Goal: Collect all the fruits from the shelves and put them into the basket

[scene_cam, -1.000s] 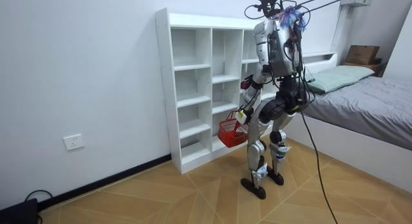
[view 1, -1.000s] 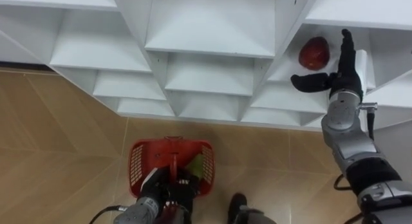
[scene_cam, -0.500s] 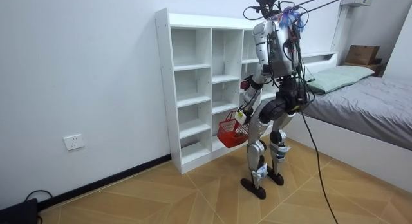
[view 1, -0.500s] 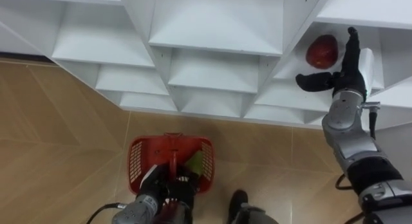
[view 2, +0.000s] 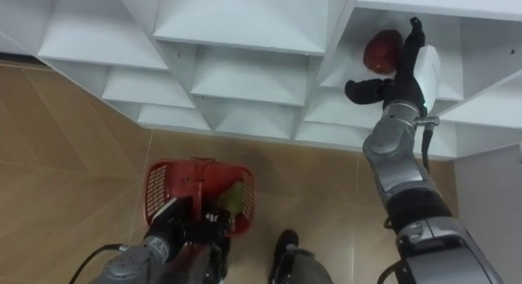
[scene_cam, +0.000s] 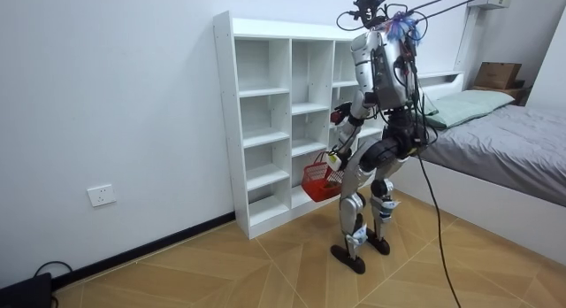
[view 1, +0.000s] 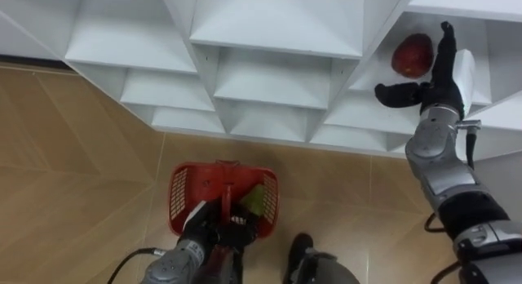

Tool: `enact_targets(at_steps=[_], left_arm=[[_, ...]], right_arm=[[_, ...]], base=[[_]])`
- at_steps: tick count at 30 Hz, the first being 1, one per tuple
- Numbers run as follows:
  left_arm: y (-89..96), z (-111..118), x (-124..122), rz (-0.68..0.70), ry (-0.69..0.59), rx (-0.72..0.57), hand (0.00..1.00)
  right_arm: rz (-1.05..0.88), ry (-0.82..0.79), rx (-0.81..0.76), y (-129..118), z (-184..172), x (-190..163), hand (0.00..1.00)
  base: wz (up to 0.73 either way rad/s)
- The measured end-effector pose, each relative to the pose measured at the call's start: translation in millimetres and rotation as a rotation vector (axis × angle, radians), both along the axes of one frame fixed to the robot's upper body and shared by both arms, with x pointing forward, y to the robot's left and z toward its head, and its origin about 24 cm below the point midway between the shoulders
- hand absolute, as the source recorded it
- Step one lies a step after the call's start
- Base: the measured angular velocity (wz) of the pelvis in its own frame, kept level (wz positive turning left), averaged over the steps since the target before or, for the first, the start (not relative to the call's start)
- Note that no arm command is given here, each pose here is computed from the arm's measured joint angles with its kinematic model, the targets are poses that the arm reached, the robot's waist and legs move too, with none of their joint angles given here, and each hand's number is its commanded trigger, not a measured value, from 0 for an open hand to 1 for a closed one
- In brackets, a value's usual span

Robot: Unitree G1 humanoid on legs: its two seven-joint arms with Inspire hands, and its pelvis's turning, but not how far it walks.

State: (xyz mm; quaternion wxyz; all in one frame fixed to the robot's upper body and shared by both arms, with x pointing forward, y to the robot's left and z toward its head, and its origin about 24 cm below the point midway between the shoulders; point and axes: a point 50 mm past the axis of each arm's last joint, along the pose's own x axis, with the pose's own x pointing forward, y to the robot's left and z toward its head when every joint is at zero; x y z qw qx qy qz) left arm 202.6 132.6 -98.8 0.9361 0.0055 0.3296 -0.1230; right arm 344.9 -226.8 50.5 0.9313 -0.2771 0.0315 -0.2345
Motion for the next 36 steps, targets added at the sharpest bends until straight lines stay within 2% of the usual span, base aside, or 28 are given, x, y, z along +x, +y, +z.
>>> enact_targets(at_steps=[5,6,7,9,13,14,15,30,36], left_arm=[[-1.6,1.9,1.6,-0.004,-0.01,-0.005,1.0],[-1.6,1.8,1.4,-0.005,-0.01,-0.005,1.0],[-2.0,1.8,1.4,-0.007,-0.01,-0.005,1.0],[-2.5,1.8,1.3,-0.011,-0.011,-0.004,1.0],[-2.7,1.9,1.1,-0.014,-0.012,-0.005,1.0],[-2.8,1.9,1.1,-0.016,-0.012,-0.005,1.0],[-2.9,1.8,1.0,-0.016,-0.012,-0.005,1.0],[-5.0,1.7,0.5,-0.036,-0.011,-0.003,1.0],[-7.7,2.1,0.8,-0.057,-0.012,-0.012,1.0]], right_arm=[[0.017,0.001,-0.018,3.1,0.7,1.0,0.0],[0.018,0.002,-0.019,3.3,0.6,1.1,0.03],[0.019,0.002,-0.019,3.3,0.6,1.1,0.12],[0.023,0.004,-0.023,4.1,0.4,1.1,0.59],[0.03,0.003,-0.028,5.3,0.6,1.5,0.92],[0.029,0.002,-0.03,4.7,1.1,1.6,0.97],[0.029,0.002,-0.031,4.5,1.1,1.6,1.0],[0.045,0.008,-0.047,6.6,0.7,1.8,1.0],[0.048,0.006,-0.101,1.4,3.7,1.8,1.0]], base=[[0.01],[0.0],[0.0],[0.0],[0.0],[0.0],[0.0],[0.0],[0.0]])
